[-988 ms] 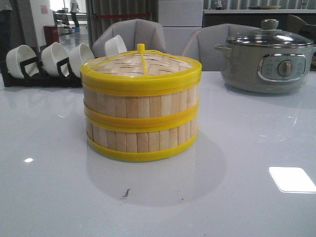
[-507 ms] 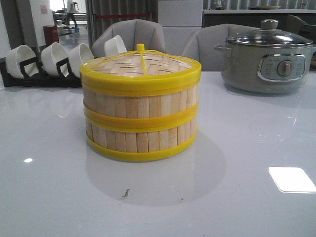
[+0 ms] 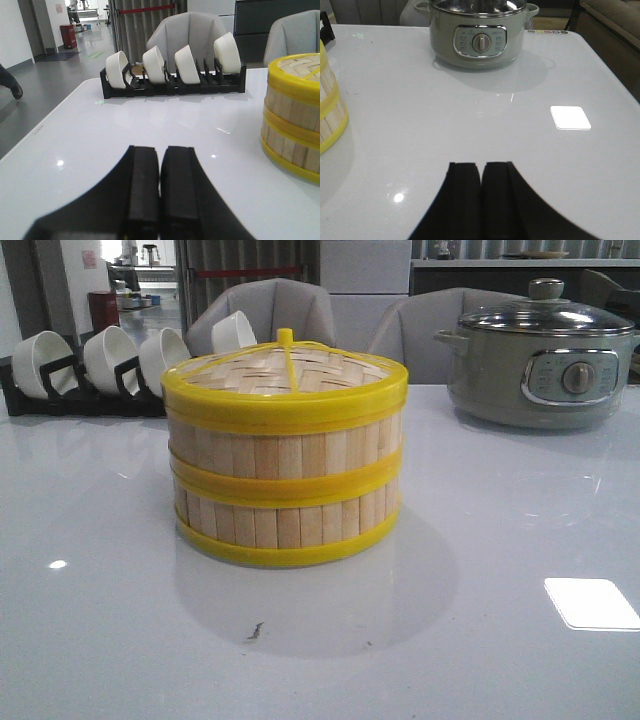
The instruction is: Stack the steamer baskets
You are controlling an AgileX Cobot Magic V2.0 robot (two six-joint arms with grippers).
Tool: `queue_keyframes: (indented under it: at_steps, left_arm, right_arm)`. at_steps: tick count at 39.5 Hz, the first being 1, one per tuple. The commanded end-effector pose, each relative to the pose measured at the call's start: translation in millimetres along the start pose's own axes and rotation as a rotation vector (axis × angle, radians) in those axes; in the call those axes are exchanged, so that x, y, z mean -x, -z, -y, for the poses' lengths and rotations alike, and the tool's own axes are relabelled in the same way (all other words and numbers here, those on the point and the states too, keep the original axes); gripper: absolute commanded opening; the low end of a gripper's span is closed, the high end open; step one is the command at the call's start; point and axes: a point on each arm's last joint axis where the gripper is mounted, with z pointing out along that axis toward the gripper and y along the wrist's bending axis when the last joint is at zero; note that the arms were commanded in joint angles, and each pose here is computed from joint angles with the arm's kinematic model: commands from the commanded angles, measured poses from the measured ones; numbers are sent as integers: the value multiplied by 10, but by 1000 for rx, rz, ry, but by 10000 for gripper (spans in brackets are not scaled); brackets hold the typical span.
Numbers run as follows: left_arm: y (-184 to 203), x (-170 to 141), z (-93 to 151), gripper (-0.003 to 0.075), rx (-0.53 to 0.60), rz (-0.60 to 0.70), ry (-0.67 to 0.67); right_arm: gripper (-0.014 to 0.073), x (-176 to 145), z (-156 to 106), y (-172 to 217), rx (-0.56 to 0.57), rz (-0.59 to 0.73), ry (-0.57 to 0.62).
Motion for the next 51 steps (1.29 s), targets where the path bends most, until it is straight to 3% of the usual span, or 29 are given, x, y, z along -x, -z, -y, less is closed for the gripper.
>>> queue_keyframes:
  at_steps: [1,37,42,45,51]
  left_arm:
    - [15,89,5,85,-6,105,1]
    - [15,89,5,85,-6,105,1]
    - [15,89,5,85,-6,105,1]
    - [15,89,5,85,-6,105,1]
    - [15,89,5,85,-6,105,1]
  right_arm:
    - [67,165,-4,27,1,102,10]
    - [67,167,-4,27,1,103,11]
    - [67,226,-5,57,2,179,25]
    - [67,236,-23,86,32,205,-70]
    - [67,158,-21,128,35,287,-56]
